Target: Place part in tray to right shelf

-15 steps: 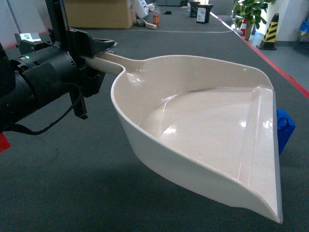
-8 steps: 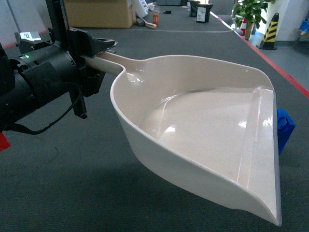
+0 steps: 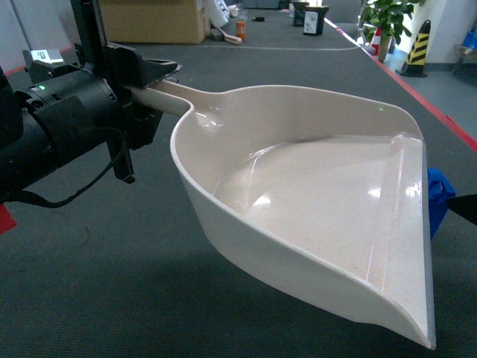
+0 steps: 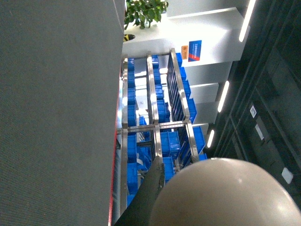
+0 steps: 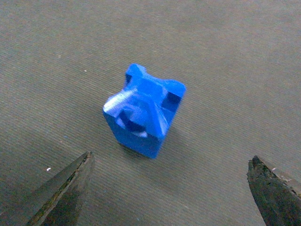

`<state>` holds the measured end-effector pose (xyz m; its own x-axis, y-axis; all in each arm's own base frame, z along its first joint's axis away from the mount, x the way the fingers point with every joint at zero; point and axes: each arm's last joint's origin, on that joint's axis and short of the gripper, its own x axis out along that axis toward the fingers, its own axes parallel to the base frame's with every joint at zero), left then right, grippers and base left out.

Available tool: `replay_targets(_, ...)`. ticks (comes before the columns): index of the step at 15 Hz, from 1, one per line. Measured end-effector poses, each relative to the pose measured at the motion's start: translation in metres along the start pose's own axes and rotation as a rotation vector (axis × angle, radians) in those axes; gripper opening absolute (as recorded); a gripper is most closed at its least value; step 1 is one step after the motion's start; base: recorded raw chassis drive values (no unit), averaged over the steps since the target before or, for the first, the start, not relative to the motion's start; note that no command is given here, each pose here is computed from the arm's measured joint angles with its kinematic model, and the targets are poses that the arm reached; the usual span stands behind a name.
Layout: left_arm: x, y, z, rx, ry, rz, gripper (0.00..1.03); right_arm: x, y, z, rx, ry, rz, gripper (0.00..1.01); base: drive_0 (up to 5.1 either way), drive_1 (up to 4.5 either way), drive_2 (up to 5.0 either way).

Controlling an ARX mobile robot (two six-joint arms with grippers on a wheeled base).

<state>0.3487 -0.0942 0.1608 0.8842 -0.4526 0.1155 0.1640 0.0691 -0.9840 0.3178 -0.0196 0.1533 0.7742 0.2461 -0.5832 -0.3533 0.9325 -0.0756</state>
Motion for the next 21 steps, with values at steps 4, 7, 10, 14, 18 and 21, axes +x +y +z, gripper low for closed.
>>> replay_targets(4,0.0,0.0,0.0,0.001,0.0,0.0,0.12,0.051,0.0,0.011,-0.028,0.057,0.12,0.98,0.0,0.0,0.0)
replay_targets(7,0.0,0.0,0.0,0.002,0.001,-0.001,0.12,0.069,0.01,-0.004,-0.023,0.028,0.089,0.47,0.0,0.0,0.0)
replay_targets(10,0.0,0.0,0.0,0.002,-0.001,0.0,0.12,0.02,-0.008,-0.004,0.037,0.012,-0.017,0.47,0.0,0.0,0.0)
replay_targets(14,0.0,0.0,0.0,0.002,0.0,-0.001,0.12,-0.077,0.005,0.062,0.026,-0.297,-0.037,0.47,0.0,0.0,0.0)
replay_targets(18,0.0,0.0,0.0,0.002,-0.002,0.0,0.12,-0.103,0.077,0.11,0.042,-0.517,0.205,0.47,0.0,0.0,0.0)
replay_targets(21,0.0,0.0,0.0,0.002,0.0,0.0,0.12,-0.074,0.113,0.109,0.14,-0.435,0.317,0.47,0.0,0.0,0.0)
